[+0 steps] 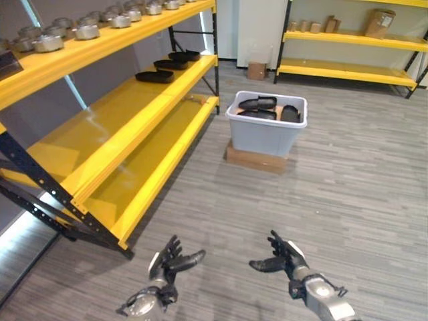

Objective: Move parts from the plastic box to the shelf.

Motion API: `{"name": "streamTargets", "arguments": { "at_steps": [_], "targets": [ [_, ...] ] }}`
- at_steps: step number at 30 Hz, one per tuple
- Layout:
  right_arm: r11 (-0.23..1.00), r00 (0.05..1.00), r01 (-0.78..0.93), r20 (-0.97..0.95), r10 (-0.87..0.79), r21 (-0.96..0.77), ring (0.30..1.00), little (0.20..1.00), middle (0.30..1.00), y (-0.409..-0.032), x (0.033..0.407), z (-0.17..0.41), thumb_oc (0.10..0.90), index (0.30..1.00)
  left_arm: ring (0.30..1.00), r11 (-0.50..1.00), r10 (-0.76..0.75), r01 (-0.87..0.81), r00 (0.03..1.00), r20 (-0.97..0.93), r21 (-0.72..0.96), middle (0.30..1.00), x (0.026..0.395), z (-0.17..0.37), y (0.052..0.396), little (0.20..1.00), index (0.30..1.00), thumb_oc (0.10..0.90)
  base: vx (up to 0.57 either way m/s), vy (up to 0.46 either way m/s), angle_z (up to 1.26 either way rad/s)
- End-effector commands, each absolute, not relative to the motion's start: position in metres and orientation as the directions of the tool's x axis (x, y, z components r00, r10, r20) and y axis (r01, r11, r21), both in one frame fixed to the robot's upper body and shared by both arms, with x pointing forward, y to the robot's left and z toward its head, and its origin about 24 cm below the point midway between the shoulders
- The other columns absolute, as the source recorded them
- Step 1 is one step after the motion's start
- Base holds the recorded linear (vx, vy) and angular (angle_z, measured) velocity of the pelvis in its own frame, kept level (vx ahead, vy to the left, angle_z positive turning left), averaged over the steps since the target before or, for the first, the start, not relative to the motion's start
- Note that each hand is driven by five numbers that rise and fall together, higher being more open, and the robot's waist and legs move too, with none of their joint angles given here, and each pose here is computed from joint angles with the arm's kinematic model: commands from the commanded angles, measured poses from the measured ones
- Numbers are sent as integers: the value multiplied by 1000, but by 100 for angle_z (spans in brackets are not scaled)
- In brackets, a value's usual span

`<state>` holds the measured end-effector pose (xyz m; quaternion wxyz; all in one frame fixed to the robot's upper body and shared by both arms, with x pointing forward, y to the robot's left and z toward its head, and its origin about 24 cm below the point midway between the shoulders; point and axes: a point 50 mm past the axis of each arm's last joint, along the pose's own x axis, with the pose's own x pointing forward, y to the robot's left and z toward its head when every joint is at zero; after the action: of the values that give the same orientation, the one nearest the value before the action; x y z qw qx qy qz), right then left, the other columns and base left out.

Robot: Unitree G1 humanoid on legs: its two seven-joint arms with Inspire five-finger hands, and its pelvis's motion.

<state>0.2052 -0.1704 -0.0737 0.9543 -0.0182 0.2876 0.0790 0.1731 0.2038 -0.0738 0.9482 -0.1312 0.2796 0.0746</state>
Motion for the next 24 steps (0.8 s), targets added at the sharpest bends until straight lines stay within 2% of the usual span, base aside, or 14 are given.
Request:
{"name": "streamTargets", "arguments": {
  "at_steps": [1, 14, 24],
  "targets": [
    [980, 901, -193, -386, 199, 54, 1000, 1000, 1000, -156, 230, -45, 900, 1000, 1000, 960, 41, -149, 911, -409, -236, 1000, 205, -52, 199, 1000, 1000, 900, 0, 0, 0],
    [978, 908, -197, -365, 206, 60, 1000, 1000, 1000, -153, 238, -40, 900, 1000, 1000, 964, 43, -138, 924, -381, -227, 1000, 213, -45, 201, 1000, 1000, 900, -17, 13, 0],
    [976, 905, -209, -365, 217, 64, 1000, 1000, 1000, -150, 239, -40, 900, 1000, 1000, 976, 14, -91, 934, -356, -199, 1000, 218, -38, 200, 1000, 1000, 900, -30, 127, 3]
  ]
}}
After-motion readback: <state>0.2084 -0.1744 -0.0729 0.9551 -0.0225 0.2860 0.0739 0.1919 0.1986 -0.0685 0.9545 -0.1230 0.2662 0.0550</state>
